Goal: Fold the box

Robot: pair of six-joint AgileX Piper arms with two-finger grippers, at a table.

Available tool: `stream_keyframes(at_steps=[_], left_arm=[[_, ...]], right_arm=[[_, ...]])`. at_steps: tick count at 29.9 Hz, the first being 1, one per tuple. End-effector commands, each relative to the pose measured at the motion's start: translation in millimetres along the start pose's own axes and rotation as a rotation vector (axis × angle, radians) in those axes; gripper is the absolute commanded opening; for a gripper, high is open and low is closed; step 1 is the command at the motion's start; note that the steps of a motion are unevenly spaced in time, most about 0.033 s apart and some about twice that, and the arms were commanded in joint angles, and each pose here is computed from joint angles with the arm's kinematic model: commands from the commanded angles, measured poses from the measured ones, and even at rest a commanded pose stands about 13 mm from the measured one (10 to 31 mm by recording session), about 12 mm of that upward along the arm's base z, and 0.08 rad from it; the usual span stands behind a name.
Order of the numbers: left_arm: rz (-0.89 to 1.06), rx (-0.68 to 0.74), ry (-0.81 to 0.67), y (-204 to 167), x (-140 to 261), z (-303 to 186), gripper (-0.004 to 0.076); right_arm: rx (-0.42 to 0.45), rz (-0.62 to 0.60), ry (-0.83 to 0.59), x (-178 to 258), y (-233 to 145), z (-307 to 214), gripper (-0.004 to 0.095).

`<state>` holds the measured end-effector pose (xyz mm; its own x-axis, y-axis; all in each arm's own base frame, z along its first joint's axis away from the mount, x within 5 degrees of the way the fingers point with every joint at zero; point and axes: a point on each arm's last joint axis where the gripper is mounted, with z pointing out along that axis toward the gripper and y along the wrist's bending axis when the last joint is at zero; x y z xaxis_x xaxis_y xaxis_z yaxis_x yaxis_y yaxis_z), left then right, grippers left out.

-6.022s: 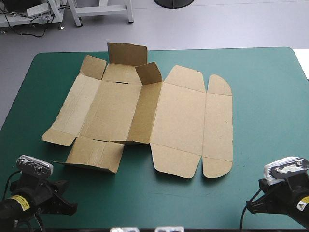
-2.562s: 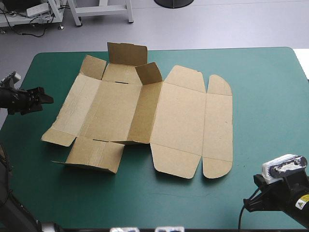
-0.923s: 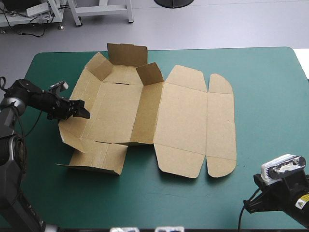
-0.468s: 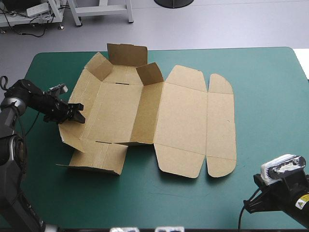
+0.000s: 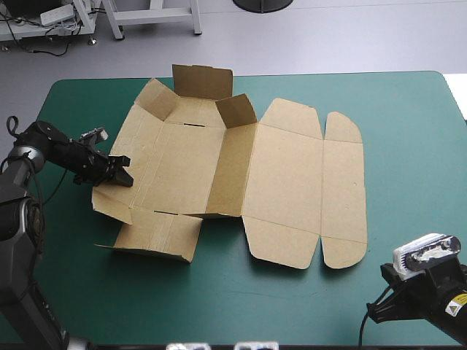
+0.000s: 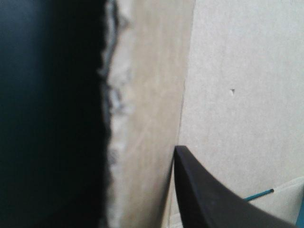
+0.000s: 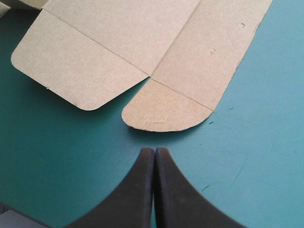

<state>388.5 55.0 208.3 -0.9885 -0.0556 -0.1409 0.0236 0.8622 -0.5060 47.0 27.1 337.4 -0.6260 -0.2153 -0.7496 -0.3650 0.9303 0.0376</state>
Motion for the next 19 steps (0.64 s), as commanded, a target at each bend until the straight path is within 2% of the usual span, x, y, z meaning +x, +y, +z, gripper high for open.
stream_keyframes(at_steps=[1, 3, 4, 5, 10, 14, 19], left_arm=[[0.051, 0.064, -0.011, -22, -1, -19, 0.016], [0.067, 0.077, -0.029, -25, -2, -23, 0.0084], [0.098, 0.094, -0.05, -30, -2, -27, 0.0015], [0.114, 0.109, -0.066, -33, -2, -30, -0.0004], [0.251, 0.165, -0.185, -59, 0, -58, -0.0001], [0.416, 0.131, -0.307, -84, -2, -97, -0.0001], [0.676, 0.042, -0.478, -137, 6, -156, -0.0001]], right_arm=[[-0.013, 0.003, -0.062, -10, 1, -3, -0.0023], [-0.019, 0.005, -0.064, -10, 2, -3, -0.0024], [-0.023, 0.007, -0.066, -10, 2, -3, -0.0024], [-0.023, 0.007, -0.066, -10, 2, -3, -0.0024], [-0.021, 0.001, -0.07, -10, 2, -3, -0.0024], [-0.018, 0.001, -0.078, -11, 2, -3, -0.0024], [-0.019, 0.001, -0.076, -11, 2, -3, -0.0024]])
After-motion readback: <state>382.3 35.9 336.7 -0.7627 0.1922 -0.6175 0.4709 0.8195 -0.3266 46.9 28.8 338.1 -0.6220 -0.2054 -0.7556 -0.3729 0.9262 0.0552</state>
